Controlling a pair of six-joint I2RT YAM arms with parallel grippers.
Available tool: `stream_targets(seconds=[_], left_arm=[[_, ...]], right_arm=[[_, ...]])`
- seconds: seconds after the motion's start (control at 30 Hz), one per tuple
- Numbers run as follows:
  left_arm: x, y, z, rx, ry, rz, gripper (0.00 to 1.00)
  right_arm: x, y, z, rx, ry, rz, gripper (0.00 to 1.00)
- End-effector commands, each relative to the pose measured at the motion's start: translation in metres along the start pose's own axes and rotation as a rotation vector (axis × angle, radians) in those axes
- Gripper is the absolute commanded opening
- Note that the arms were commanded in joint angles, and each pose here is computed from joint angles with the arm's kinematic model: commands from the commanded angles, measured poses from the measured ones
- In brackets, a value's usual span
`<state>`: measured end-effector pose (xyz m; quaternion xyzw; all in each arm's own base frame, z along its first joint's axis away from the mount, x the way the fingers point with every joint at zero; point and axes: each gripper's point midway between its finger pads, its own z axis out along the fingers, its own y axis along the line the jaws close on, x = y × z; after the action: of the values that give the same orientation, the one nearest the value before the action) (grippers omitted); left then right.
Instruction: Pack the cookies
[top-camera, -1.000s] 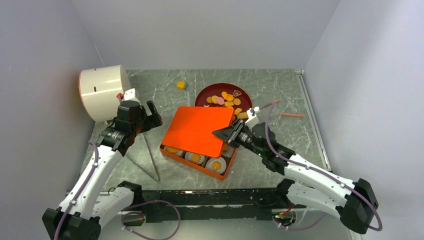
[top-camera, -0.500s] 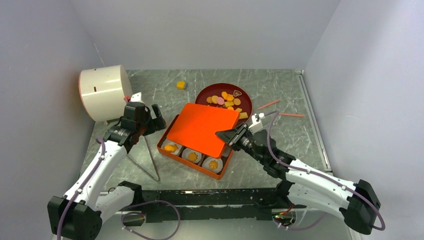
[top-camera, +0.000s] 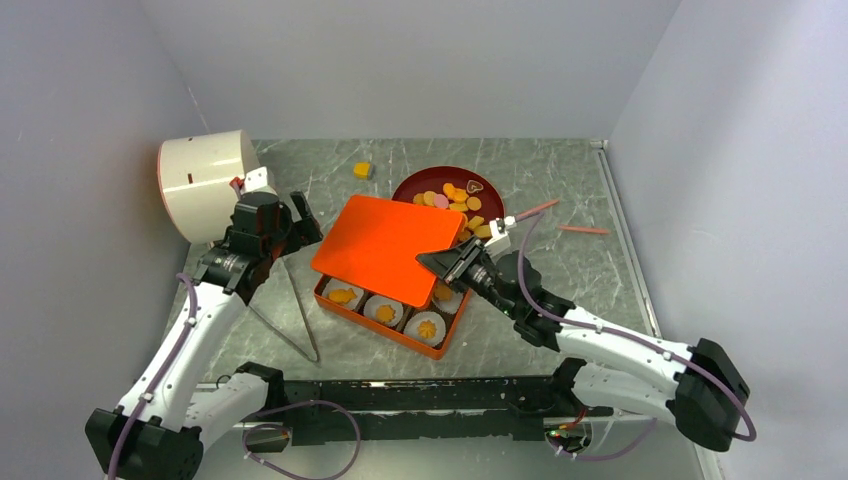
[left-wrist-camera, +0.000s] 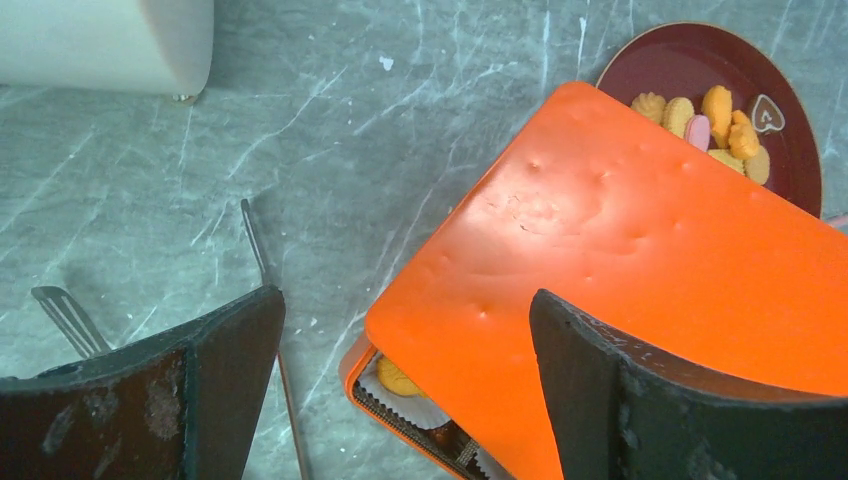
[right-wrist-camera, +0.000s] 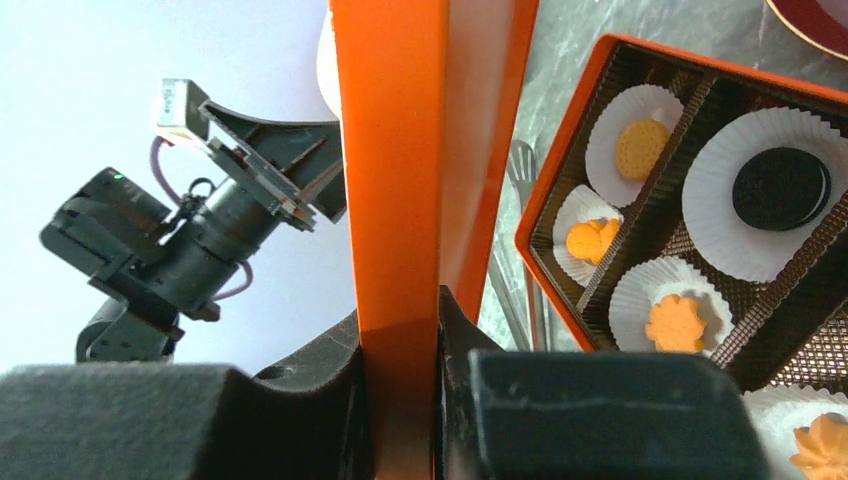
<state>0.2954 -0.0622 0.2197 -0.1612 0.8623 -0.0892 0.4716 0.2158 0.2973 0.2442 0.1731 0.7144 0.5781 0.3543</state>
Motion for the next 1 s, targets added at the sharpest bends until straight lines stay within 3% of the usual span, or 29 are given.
stream_targets(seconds=[0.0,0.6,0.97], left_arm=[[-0.006,0.002,0.001,-0.018,-0.017,0.019,0.97],[0.069,0.000,0.055,0.024,0.240,0.081,0.96],[0.075,-0.008,0.062,0.042,0.296,0.076,0.95]], right_arm=[[-0.008,0.045,0.003,-0.180,-0.026,0.041,0.00],[0.024,-0.056,-0.007,0.100,0.055,0.128,0.00],[0.033,-0.063,-0.014,0.088,0.092,0.132,0.02]])
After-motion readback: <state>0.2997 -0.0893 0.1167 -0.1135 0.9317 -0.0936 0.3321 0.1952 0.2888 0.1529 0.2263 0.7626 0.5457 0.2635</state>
